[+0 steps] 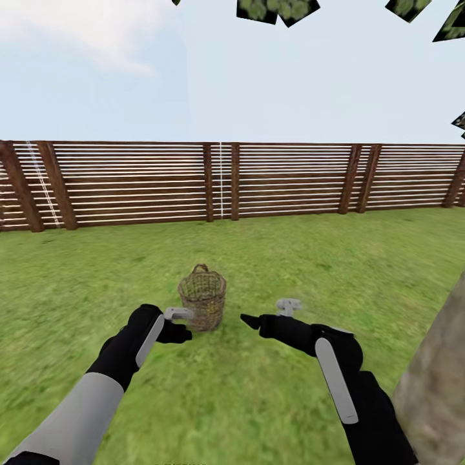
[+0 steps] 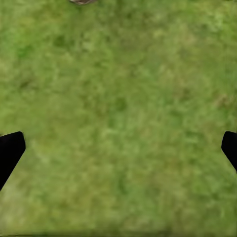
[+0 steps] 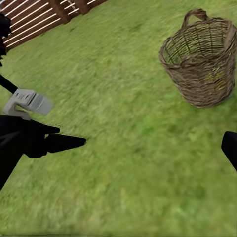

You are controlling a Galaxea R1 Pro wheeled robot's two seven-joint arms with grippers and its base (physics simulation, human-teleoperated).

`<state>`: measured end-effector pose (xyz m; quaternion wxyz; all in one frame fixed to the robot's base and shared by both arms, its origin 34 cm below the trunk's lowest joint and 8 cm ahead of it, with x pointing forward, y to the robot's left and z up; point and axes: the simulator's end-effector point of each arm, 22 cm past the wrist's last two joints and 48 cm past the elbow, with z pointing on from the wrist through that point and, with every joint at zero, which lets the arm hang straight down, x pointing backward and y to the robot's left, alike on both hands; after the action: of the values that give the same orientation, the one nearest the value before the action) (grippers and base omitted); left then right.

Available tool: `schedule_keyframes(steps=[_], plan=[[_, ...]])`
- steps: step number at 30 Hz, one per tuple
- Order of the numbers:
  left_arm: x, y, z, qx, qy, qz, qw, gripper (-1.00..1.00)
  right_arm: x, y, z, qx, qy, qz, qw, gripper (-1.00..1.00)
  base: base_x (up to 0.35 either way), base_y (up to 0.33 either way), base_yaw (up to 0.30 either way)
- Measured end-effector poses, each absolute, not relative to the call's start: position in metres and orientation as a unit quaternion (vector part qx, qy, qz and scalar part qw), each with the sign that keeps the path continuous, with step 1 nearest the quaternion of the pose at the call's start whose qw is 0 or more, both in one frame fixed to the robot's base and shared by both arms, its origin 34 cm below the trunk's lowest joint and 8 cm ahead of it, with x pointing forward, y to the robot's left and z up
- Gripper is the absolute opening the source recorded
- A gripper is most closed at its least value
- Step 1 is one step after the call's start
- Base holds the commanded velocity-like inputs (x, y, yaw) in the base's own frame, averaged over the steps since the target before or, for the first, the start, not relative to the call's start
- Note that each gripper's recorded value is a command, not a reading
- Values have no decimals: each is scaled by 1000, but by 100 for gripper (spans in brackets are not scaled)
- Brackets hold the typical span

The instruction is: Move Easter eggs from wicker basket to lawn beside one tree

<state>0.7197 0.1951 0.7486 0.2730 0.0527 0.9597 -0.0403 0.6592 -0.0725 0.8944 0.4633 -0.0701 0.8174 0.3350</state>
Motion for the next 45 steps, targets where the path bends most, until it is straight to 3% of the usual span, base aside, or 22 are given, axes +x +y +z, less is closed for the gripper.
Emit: schedule_keyframes(steps=[9, 22, 45], plan=[[722, 194, 753, 55, 958, -40, 279, 100, 657, -67, 894, -77, 818, 336, 461, 100, 29, 12, 277], [722, 193, 755, 56, 957, -40, 281, 100, 656, -67, 895, -78, 817, 337, 462, 100, 265, 98, 137], [722, 193, 762, 57, 956, -39, 286, 100, 654, -65, 901, -80, 813, 340, 465, 100, 298, 166, -223]])
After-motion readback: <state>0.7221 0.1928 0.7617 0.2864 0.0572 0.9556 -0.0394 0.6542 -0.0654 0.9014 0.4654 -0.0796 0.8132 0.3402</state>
